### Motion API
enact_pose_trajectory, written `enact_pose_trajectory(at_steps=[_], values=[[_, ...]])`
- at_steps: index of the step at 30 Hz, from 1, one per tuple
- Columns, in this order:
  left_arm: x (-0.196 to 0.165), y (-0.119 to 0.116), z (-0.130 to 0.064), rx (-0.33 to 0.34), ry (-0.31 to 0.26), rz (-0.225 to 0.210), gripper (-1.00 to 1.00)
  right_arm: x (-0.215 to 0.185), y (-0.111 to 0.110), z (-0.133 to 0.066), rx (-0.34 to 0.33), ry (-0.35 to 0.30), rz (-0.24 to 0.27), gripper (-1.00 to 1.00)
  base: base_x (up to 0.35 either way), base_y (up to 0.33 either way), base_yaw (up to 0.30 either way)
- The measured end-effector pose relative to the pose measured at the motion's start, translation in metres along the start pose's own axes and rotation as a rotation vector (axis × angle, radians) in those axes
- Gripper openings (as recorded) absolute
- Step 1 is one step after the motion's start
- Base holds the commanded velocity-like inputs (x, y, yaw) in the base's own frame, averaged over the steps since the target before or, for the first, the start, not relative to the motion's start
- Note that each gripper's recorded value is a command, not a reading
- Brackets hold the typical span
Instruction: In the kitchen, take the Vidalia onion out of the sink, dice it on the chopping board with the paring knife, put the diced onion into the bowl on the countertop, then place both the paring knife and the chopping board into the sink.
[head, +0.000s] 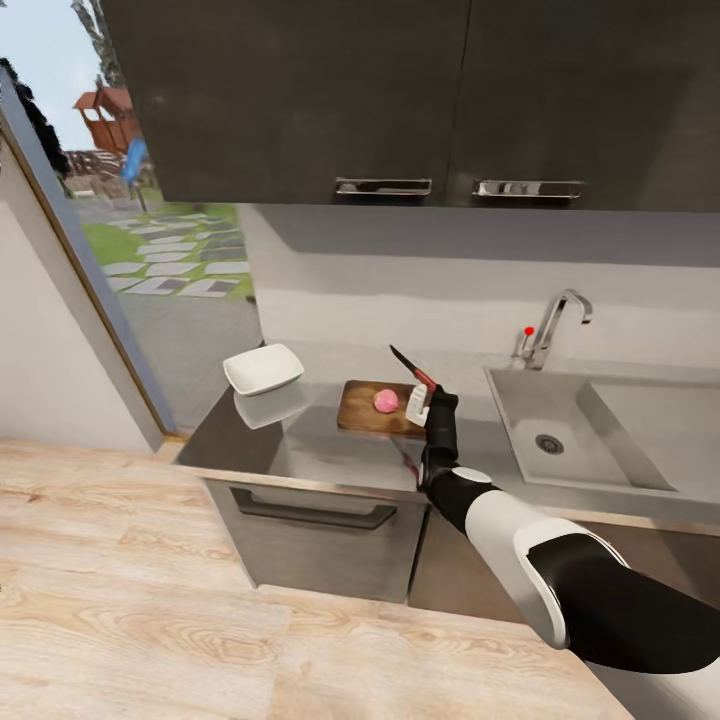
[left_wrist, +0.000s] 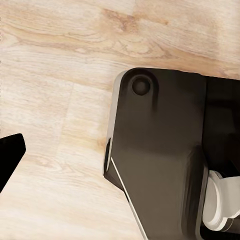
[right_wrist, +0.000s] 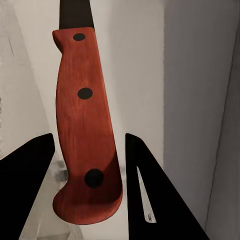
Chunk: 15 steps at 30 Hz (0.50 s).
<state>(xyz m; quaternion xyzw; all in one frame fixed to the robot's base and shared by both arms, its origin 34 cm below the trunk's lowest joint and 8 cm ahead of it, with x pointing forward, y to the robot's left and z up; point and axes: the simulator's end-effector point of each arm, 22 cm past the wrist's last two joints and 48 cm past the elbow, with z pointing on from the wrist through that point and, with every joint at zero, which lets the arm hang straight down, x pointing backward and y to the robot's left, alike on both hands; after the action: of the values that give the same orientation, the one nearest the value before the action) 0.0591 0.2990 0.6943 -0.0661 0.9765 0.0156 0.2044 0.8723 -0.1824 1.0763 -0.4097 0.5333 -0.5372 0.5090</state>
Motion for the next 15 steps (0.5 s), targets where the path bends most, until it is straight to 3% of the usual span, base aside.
enact_pose_trajectory(at_steps=[6,15], values=[[0.0000,0.0000,0.0000,0.000,0.000,0.000,1.00,-0.0001,0.0002,-0.0001,-0.001,0.000,0.001,-1.00,-0.010,0.133,0.000],[0.0001,0.0001,0.0000,0.000,0.000,0.000,1.00,-0.0007,0.0004,-0.0002,-0.002,-0.003,0.003,-1.00,0.000,0.015,0.000]])
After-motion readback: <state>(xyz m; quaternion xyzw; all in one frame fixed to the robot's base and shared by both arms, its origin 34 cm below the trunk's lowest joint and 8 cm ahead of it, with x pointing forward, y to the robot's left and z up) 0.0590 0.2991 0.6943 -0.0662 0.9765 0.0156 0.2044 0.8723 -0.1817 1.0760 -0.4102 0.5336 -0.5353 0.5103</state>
